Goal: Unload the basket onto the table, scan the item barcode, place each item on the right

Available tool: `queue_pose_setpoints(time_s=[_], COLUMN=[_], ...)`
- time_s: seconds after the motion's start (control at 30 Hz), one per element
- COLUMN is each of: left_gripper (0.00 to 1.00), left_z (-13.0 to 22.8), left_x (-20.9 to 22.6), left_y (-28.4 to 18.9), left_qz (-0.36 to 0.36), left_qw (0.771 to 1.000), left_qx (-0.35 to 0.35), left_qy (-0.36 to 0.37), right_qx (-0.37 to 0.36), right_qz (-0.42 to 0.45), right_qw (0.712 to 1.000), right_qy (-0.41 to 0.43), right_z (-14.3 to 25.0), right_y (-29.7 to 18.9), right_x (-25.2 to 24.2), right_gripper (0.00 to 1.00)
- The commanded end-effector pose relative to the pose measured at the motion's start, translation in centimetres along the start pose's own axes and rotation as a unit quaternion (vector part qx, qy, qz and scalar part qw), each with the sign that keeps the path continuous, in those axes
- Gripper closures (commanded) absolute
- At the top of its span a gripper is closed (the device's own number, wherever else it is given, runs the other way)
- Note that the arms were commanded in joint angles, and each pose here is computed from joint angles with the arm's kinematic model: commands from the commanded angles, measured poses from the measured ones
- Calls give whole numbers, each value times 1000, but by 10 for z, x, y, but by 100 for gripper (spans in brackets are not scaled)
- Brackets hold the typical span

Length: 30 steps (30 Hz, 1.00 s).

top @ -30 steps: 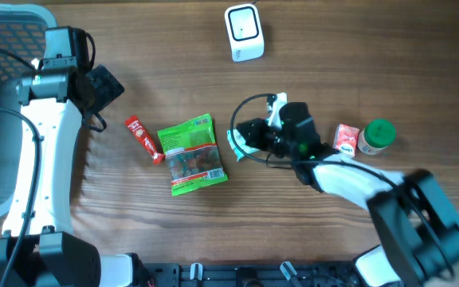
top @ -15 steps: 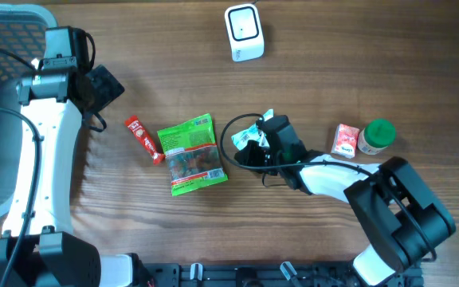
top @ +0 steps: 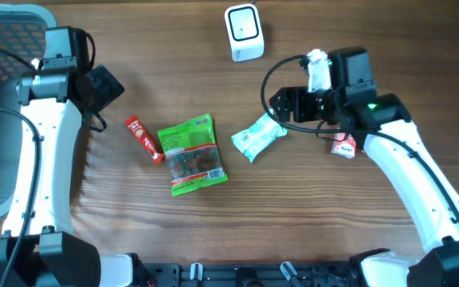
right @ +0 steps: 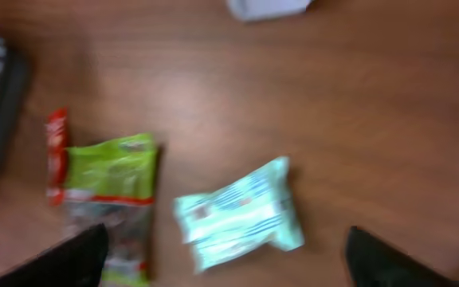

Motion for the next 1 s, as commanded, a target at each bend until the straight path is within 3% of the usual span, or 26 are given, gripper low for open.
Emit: queue_pose_setpoints(time_s=[0.0, 0.03, 0.17, 0.37, 0.53, 0.6, 0.67, 0.7, 0.97], left_gripper=[0, 0, 0, 0, 0, 0, 0, 0, 0], left_z=[-7, -7, -7, -7, -7, -7, -7, -7, -7], left_x=[3, 3, 3, 3, 3, 3, 3, 3, 3], left_y=[-5, -4, -4, -4, -5, -5, -4, -4, -4], left_qz=[-2, -2, -2, -2, -2, -2, -2, -2, -2], left_qw=[1000, 1000, 1000, 1000, 1000, 1000, 1000, 1000, 1000], left_qx=[-13, -13, -13, -13, -13, -13, -13, -13, -13], left_qy=[-4, -4, -4, -4, -4, -4, -4, -4, -4], right_qx=[-6, 2, 61, 139, 188, 199, 206, 208, 81], right_qz=[18, 5, -18, -102, -107, -111, -113, -112, -94], right_qw=[991, 987, 987, 978, 972, 968, 966, 966, 980], right_qy=[-132, -159, -149, -116, -93, -100, -104, -108, -153], right_z=[-7, -3, 17, 56, 85, 92, 95, 94, 25], right_y=[1, 4, 34, 102, 134, 139, 140, 136, 61], right_x=[-8, -6, -14, -22, -35, -37, -38, -37, -11], right_gripper=[7, 18, 30, 39, 44, 56, 89, 93, 96])
Point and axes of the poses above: each gripper's point midway between its finger pads, its own y axis out along the fingers, its own x axis along the line the jaws close on, z = x × y, the point moved 5 cm from there along -y, back along the fingers, and after that the axes turned 3 degrees about -y, right-handed, at the moved point
